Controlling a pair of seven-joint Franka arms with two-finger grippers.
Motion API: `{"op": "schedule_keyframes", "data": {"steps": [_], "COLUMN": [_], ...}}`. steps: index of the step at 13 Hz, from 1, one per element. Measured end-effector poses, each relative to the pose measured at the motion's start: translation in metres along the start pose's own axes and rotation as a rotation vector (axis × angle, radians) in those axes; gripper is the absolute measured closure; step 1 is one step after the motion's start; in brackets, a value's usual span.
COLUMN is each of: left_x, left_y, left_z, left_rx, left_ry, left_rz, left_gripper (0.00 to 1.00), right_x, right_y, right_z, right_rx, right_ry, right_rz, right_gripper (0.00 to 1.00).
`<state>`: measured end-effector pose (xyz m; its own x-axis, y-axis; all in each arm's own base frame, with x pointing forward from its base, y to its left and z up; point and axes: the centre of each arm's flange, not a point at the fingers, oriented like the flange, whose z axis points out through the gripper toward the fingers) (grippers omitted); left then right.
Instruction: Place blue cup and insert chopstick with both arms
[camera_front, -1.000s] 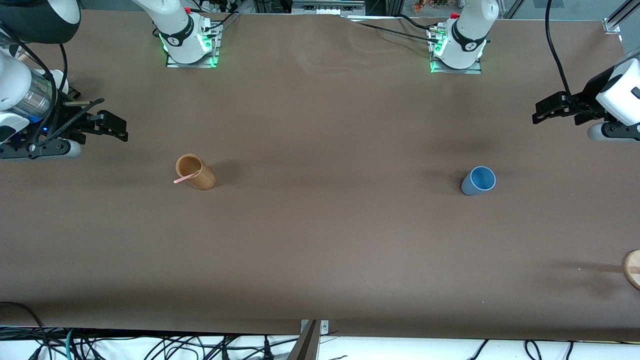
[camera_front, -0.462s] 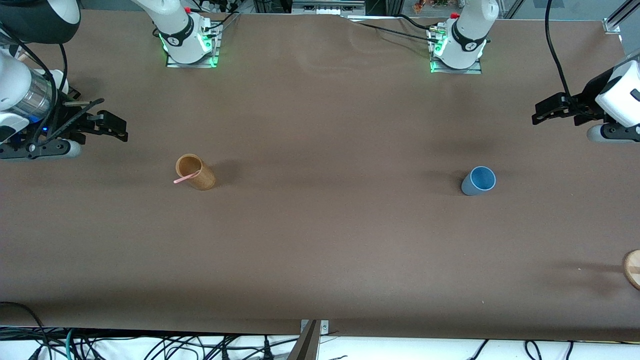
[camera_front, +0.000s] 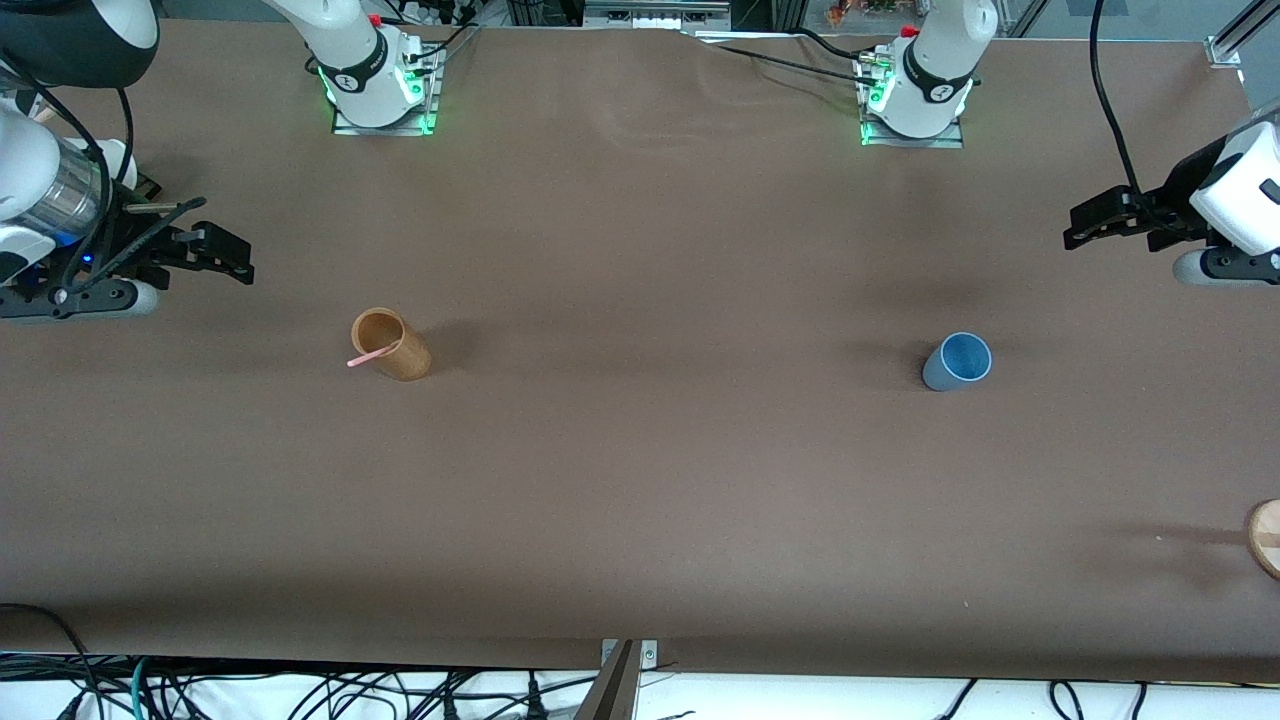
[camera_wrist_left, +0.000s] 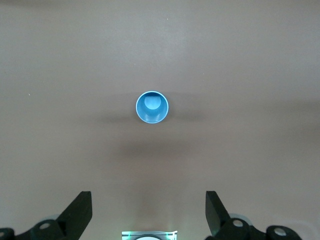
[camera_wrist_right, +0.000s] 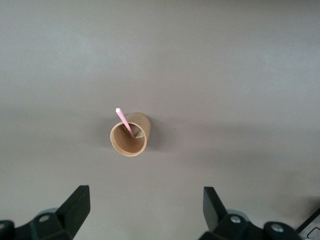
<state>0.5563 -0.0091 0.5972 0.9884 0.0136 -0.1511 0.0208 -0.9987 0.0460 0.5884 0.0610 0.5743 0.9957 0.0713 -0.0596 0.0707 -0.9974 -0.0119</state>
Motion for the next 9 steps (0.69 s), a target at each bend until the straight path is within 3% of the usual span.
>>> {"op": "schedule_keyframes", "data": {"steps": [9], "left_x": [0.002], "left_y": [0.000], "left_z": [0.003], "left_rx": [0.000], "left_ry": [-0.005], "left_rz": [0.000], "left_gripper": [0.00], "right_x": [-0.002], "right_y": [-0.023], "right_z": [-0.009], "right_rx": [-0.004], "right_ry": [0.030], "right_rz": [-0.083], "right_gripper": [0.00]}}
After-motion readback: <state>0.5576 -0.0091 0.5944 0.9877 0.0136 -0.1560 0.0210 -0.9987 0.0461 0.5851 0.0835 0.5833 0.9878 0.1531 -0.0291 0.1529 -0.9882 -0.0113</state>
